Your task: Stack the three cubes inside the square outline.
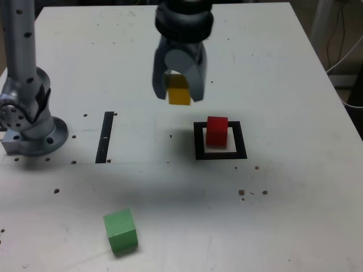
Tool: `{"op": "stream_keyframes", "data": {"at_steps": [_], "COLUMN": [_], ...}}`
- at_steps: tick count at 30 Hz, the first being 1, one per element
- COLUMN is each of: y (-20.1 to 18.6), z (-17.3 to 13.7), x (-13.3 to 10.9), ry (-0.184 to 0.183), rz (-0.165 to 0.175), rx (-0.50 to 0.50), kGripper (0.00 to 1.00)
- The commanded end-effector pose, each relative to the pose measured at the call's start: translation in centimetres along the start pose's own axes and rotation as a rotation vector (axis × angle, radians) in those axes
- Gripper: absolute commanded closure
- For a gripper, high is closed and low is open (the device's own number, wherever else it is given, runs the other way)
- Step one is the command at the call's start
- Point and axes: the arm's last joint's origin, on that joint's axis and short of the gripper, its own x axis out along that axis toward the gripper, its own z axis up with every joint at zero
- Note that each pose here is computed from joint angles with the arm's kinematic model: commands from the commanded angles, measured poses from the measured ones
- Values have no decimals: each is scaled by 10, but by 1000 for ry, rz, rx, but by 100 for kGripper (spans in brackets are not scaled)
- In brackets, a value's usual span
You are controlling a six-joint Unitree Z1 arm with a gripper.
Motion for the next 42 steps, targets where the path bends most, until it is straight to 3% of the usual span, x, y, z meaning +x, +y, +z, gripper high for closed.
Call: {"op": "stream_keyframes", "data": {"at_steps": [1,16,28,42], "y": [-7,-21,-23,-22], "z": [9,57,71,78], "x": [0,9,20,20], "ry": [0,27,65,49], "rz": [2,0,-20,-15], "rx": [12,42,56,73], "kGripper": [86,86,85,82]}}
